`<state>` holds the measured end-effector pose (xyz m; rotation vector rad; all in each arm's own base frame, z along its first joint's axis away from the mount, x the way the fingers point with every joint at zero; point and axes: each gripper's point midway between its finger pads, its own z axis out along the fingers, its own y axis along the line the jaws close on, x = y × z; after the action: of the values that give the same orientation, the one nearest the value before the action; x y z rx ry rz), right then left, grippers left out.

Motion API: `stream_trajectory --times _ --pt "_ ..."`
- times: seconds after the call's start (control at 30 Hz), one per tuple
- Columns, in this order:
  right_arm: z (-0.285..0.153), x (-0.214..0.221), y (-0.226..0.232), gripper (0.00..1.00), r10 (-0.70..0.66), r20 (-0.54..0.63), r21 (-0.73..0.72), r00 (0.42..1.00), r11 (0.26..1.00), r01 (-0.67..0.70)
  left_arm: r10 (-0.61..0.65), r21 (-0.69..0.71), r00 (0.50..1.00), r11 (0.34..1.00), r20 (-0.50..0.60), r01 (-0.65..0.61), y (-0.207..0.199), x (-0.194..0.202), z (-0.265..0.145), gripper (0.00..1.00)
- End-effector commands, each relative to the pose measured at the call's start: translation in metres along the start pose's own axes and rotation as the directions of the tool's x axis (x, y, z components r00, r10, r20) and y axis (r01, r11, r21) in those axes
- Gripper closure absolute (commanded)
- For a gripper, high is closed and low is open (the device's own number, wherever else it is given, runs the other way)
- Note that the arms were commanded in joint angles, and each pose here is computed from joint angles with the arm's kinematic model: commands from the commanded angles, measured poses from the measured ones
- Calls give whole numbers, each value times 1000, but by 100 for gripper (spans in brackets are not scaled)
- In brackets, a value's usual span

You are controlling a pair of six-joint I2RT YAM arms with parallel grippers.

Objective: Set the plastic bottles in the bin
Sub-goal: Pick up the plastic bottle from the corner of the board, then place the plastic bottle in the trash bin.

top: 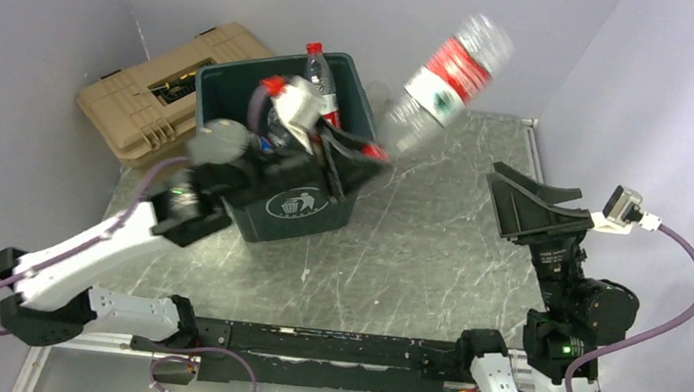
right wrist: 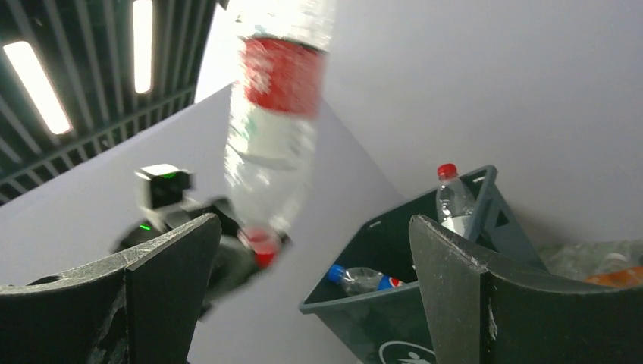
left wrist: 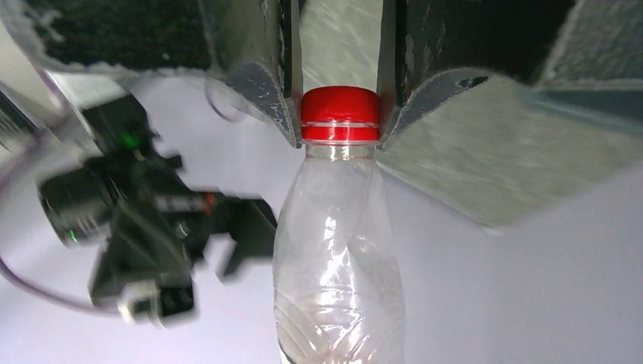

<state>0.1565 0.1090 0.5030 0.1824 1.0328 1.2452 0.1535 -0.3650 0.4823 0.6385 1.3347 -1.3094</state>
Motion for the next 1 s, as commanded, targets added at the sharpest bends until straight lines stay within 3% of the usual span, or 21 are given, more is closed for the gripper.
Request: stream_trajectory --times 0.0,0.1,0.2,0.27,0.4,0.47,0.53,0.57,0.6,0.63,0.67,0.73,0.8,0.97 --pt "2 4 -27 0 -87 -54 146 995 985 94 233 -560 973 805 -8 -197 60 -100 -104 100" --pt "0 8 -45 0 -94 -56 199 994 975 103 243 -738 963 627 -120 -250 81 -124 -157 100" --pt "0 14 -63 0 -93 -73 243 993 964 108 183 -814 933 456 -311 -361 104 -104 -188 100" --pt "3 21 -78 0 -91 -100 280 991 953 115 120 -803 886 382 -449 -458 119 -78 -193 100" --pt "12 37 -99 0 -59 -164 303 985 947 107 2 -771 816 325 -578 -548 148 -38 -195 100" --pt "18 43 -106 0 -43 -188 306 981 947 100 -56 -759 803 372 -593 -535 164 -22 -192 100" --pt "23 49 -115 0 -30 -219 323 975 941 102 -89 -769 802 366 -590 -525 179 -17 -193 97" --pt "27 51 -119 0 -25 -231 332 973 938 103 -94 -771 800 357 -592 -528 184 -16 -192 82" --pt "30 52 -122 0 -20 -246 339 969 935 105 -90 -772 802 352 -590 -529 186 -17 -191 56" --pt "33 54 -124 0 -14 -261 344 965 933 107 -87 -774 804 349 -588 -529 188 -18 -189 39" --pt "37 57 -127 0 -5 -280 351 960 930 107 -76 -779 811 342 -580 -525 189 -22 -188 26" --pt "46 58 -127 0 1 -308 351 951 930 113 -57 -790 825 332 -562 -516 189 -30 -187 10" --pt "54 63 -129 0 2 -332 353 943 928 122 -33 -805 845 328 -533 -495 185 -39 -187 1" --pt "70 82 -169 0 -49 -363 476 931 849 230 92 -861 937 373 -336 -345 163 -76 -191 0"
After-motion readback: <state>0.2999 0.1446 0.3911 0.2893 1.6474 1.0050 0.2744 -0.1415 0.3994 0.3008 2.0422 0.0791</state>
